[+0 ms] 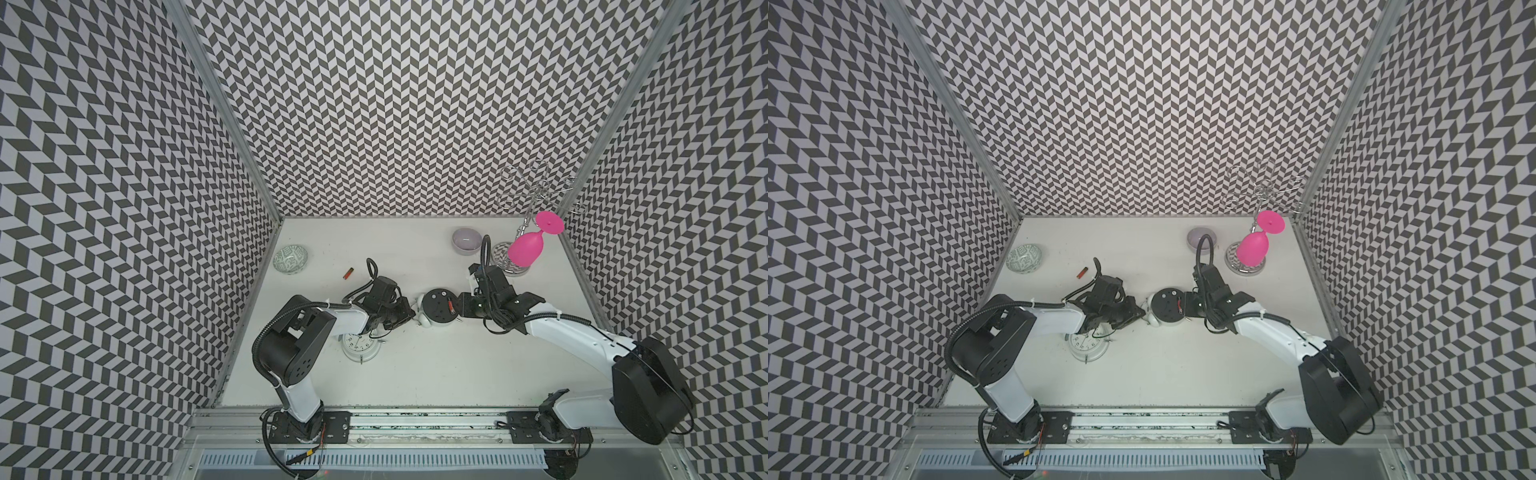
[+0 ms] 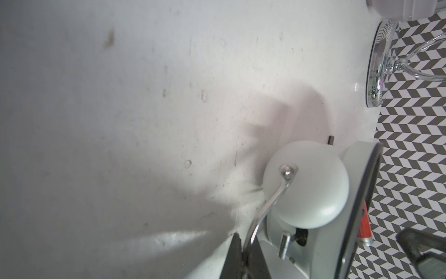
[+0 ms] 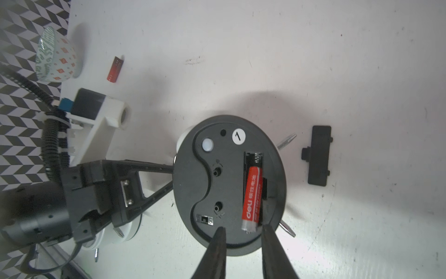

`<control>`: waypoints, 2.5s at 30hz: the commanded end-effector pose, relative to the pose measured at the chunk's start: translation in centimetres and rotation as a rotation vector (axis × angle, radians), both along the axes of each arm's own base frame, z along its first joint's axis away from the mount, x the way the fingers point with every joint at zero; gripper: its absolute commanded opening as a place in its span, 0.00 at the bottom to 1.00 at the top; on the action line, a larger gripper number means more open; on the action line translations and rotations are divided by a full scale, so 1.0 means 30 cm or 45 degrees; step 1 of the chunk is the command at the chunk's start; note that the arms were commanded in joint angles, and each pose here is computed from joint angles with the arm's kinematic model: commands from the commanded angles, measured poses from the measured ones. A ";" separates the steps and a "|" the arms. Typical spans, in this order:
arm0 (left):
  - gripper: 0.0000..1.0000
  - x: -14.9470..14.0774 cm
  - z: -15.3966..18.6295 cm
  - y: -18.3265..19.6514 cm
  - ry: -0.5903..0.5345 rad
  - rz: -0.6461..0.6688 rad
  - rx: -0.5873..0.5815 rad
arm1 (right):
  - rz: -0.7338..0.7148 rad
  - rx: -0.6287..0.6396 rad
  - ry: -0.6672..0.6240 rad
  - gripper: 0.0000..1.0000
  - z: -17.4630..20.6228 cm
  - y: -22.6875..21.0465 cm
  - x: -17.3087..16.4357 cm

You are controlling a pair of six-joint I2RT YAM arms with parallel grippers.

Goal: Insert the battery into the alarm
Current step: Install the battery in the alarm.

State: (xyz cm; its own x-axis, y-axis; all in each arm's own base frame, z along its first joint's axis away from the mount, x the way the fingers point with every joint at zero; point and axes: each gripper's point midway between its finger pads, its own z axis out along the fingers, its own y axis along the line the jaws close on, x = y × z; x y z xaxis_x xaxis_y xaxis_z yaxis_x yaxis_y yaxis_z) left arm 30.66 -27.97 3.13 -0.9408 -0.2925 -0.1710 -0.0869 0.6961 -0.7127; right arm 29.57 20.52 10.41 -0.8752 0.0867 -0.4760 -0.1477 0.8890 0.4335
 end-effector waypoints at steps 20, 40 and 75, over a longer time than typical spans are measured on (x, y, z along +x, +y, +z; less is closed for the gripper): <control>0.00 0.020 0.011 -0.001 -0.001 -0.022 0.030 | 0.032 0.109 -0.005 0.13 -0.004 0.055 0.012; 0.00 0.016 0.000 -0.004 -0.008 -0.058 0.048 | 0.024 0.064 0.052 0.10 -0.073 0.049 0.011; 0.00 0.020 -0.029 0.028 -0.002 -0.066 0.094 | 0.117 -0.252 0.222 0.07 -0.145 0.019 0.011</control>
